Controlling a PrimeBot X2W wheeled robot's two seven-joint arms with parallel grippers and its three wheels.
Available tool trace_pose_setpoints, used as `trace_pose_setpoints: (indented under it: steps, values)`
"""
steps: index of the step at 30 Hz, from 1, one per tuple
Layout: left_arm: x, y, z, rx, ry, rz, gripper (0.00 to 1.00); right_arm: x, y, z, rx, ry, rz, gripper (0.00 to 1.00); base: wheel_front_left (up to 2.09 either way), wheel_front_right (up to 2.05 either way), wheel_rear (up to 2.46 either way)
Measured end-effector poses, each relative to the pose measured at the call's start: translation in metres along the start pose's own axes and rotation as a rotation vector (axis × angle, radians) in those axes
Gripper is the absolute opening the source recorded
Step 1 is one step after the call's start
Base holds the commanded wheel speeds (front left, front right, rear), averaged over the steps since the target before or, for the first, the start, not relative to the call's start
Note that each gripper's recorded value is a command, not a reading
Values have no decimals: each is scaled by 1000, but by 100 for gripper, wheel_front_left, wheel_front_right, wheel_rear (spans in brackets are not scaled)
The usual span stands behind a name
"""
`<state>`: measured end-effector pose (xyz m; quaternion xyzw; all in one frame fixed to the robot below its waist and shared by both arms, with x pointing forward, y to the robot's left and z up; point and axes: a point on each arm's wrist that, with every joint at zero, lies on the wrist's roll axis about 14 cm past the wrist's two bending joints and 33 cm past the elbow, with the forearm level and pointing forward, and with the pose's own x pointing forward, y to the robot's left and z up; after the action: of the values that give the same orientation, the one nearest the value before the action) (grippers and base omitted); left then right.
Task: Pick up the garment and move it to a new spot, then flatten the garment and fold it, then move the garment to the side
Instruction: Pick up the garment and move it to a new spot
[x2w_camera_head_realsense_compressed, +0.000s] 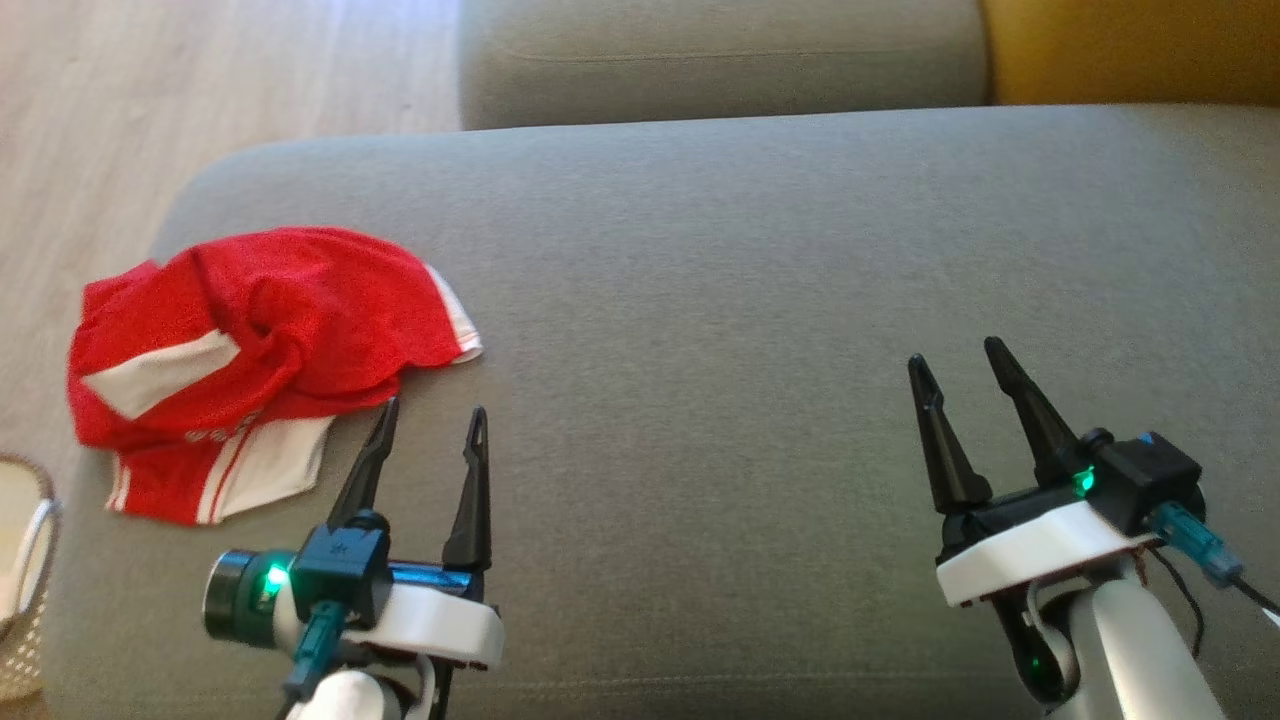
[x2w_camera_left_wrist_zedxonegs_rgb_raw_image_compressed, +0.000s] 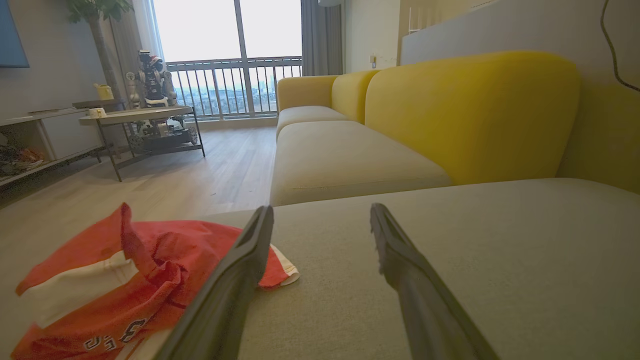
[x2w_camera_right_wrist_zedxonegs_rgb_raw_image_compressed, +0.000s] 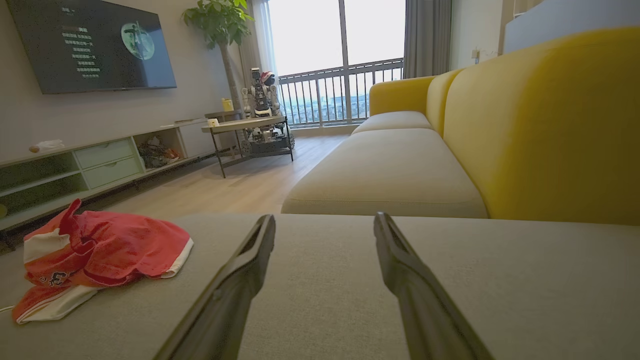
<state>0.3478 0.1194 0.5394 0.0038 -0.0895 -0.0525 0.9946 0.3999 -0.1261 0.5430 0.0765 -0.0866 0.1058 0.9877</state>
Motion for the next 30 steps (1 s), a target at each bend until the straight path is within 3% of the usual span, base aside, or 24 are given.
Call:
trace_pose_setpoints:
  steps: [12, 30]
  values:
    - [-39, 62, -1, 44, 25, 206, 100, 22, 87, -10, 56, 16, 252, 100, 0, 0, 0]
    - [-123, 132, 1, 103, 69, 526, 100, 16, 203, -34, 133, 92, 586, 100, 0, 0, 0]
